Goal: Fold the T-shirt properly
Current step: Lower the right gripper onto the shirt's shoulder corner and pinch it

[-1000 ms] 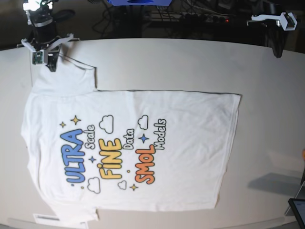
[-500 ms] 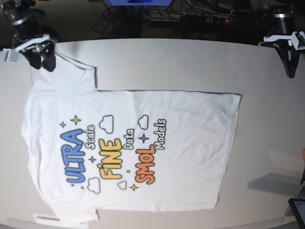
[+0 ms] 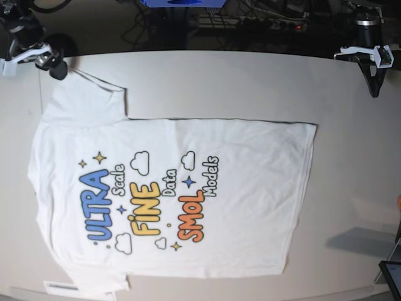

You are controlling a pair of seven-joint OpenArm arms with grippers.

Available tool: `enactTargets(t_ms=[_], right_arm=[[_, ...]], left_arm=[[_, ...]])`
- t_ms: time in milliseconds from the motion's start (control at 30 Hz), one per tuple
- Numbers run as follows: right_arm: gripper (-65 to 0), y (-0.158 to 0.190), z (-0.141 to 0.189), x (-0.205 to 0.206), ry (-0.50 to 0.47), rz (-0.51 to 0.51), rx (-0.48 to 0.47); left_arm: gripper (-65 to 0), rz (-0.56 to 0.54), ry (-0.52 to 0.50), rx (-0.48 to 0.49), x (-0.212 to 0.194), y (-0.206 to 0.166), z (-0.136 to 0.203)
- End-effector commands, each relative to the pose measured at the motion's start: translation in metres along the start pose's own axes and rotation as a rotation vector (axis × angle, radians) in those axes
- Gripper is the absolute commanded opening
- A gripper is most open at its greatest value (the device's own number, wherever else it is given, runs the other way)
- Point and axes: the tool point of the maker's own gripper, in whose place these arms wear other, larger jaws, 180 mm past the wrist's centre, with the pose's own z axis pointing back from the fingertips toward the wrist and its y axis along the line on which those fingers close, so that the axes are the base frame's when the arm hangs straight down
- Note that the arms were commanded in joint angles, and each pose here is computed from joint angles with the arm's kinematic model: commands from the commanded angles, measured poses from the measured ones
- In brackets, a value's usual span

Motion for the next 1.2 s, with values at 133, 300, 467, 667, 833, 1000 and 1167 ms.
enactTargets(t_ms=[133, 300, 467, 667, 833, 1000, 1167], right_arm=[[-21.5, -0.005, 0.001, 0.005, -0.012, 0.025, -0.011], [-21.6, -0.006, -0.004, 0.001, 0.025, 0.105, -0.033], [-21.6, -0.006, -0.004, 0.000, 0.027, 0.103, -0.034], [-21.6, 0.019, -0.020, -0.021, 0.104, 0.126, 0.047], [-21.6, 0.030, -0.027, -0.027, 0.126, 0.134, 0.080], [-28.0, 0.031, -0.028, -0.026, 0.122, 0.135, 0.082], [-46.4, 0.032, -0.030, -0.021, 0.110, 0.139, 0.086]], left_arm=[[-65.0, -0.011, -0.036, 0.011, 0.010, 0.006, 0.000], [-65.0, -0.011, -0.034, 0.011, 0.009, 0.006, 0.001], [-65.0, -0.011, -0.029, 0.011, 0.008, 0.006, 0.002], [-65.0, -0.011, -0.029, 0.011, 0.008, 0.006, 0.002], [-65.0, -0.011, -0.028, 0.010, 0.008, 0.006, 0.003], [-65.0, -0.010, -0.026, 0.011, 0.007, 0.006, 0.003], [-65.0, -0.007, -0.025, 0.011, 0.006, 0.006, 0.003]])
